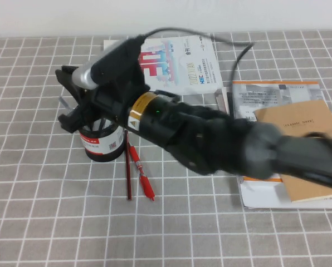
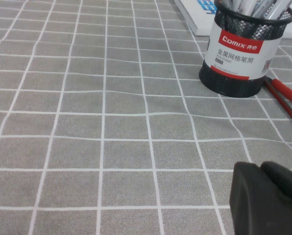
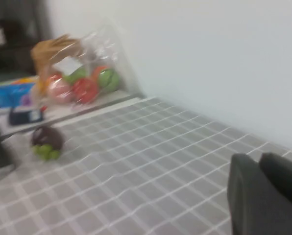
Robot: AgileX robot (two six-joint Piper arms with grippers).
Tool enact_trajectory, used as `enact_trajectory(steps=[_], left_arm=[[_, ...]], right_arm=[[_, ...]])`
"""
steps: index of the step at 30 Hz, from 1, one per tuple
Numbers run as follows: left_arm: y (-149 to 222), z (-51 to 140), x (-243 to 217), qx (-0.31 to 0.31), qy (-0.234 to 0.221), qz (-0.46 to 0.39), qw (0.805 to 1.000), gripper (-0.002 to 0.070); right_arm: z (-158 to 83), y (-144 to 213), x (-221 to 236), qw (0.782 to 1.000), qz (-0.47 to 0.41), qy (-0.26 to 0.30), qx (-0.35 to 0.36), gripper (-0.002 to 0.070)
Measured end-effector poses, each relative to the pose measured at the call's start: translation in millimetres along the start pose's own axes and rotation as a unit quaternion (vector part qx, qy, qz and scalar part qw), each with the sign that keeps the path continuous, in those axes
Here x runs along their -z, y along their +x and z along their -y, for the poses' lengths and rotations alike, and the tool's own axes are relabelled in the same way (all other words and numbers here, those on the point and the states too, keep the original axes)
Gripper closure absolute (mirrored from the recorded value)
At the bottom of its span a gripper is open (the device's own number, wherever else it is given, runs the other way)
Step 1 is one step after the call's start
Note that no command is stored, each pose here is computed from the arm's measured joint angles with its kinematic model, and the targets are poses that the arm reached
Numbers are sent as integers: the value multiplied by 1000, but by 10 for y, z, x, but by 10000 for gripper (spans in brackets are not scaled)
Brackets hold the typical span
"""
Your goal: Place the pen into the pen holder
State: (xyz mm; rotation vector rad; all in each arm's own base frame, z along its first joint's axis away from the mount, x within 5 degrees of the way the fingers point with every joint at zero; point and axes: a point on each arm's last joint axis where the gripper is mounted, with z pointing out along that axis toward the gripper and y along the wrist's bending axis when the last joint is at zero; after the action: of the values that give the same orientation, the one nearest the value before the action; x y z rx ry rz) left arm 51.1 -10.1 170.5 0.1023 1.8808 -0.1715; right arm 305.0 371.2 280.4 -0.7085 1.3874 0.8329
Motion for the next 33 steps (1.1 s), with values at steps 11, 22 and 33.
enact_trajectory(steps=[11, 22, 33], left_arm=[[0, 0, 0, 0, 0, 0, 1000, 680], [0, 0, 0, 0, 0, 0, 1000, 680], [0, 0, 0, 0, 0, 0, 1000, 680]], right_arm=[[-236, -64, 1292, 996, -92, -5, 8, 688], [-325, 353, 2309, 989, -148, 7, -27, 688], [-221, 624, 2933, 994, -33, 86, 53, 688]])
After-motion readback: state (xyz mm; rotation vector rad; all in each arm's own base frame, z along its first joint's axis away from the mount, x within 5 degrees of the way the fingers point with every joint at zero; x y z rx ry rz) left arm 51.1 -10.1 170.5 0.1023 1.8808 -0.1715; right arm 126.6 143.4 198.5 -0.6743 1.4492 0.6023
